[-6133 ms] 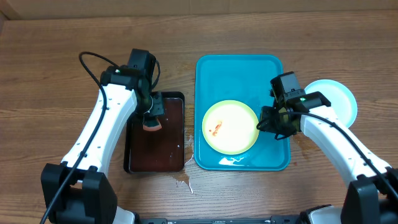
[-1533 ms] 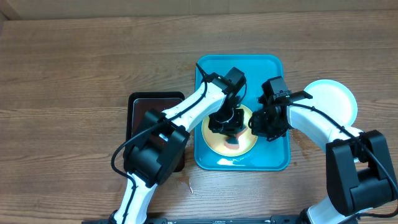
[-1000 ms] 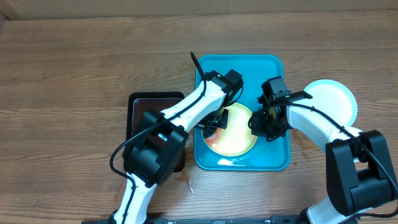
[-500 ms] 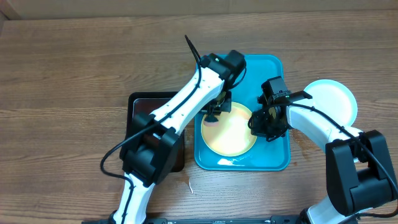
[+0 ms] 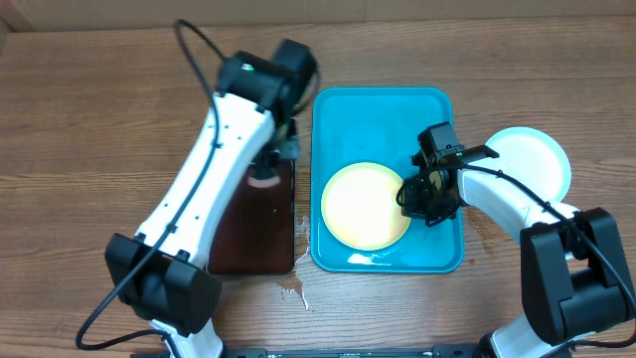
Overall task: Clean dirty plates on tray and stack at the side
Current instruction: 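Return the sponge to the black tray with the left gripper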
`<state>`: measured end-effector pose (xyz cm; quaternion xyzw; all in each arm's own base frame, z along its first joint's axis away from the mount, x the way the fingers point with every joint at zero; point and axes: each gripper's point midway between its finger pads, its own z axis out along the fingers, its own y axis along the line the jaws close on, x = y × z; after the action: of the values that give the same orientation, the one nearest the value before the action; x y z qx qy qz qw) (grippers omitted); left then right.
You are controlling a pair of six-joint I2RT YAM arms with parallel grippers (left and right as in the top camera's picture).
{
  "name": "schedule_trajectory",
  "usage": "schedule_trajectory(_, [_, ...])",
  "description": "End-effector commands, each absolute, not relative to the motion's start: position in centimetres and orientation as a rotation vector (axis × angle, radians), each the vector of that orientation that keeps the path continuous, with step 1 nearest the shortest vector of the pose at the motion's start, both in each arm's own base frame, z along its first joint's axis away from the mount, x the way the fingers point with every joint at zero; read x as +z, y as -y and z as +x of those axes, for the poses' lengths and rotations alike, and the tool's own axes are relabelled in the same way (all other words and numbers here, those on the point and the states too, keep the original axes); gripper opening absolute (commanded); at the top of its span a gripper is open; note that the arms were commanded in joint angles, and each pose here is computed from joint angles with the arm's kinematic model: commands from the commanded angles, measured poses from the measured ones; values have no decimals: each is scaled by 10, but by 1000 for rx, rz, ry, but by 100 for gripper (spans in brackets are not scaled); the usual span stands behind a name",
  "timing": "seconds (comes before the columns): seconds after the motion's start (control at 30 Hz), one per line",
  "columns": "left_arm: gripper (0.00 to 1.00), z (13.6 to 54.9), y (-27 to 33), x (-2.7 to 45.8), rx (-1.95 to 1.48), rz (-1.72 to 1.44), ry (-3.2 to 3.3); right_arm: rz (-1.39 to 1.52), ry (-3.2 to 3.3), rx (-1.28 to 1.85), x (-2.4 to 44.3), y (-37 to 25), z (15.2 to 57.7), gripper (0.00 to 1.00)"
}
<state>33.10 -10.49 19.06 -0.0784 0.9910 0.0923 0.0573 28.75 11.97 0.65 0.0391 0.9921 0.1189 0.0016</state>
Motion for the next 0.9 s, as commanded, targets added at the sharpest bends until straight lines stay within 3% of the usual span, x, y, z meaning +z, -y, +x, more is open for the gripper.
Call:
schedule_trajectory(0.0, [4, 332, 79, 168, 421, -278, -3011, 128, -3134, 279, -1, -108, 284, 4])
schedule_trajectory(0.27, [4, 307, 77, 65, 314, -386, -3142, 129, -3139, 276, -1, -108, 283, 4])
schedule_trajectory(0.5, [6, 305, 67, 40, 304, -476, -3123, 130, -3145, 274, -1, -108, 281, 4])
schedule_trajectory(0.53, [17, 305, 65, 41, 299, -485, -3123, 130, -3145, 274, -1, -107, 281, 4])
schedule_trajectory(0.57, [39, 304, 64, 43, 296, -495, -3125, 130, -3145, 274, -1, -107, 281, 4])
schedule_trajectory(0.6, [47, 305, 61, 46, 294, -509, -3126, 130, -3145, 274, -1, -108, 281, 4])
schedule_trajectory(0.7, [59, 305, 52, 59, 279, -562, -3119, 131, -3149, 272, -1, -107, 280, 4])
schedule_trajectory(0.87, [69, 313, 35, 103, 126, -613, -3033, 128, -3139, 275, 12, -109, 286, 4])
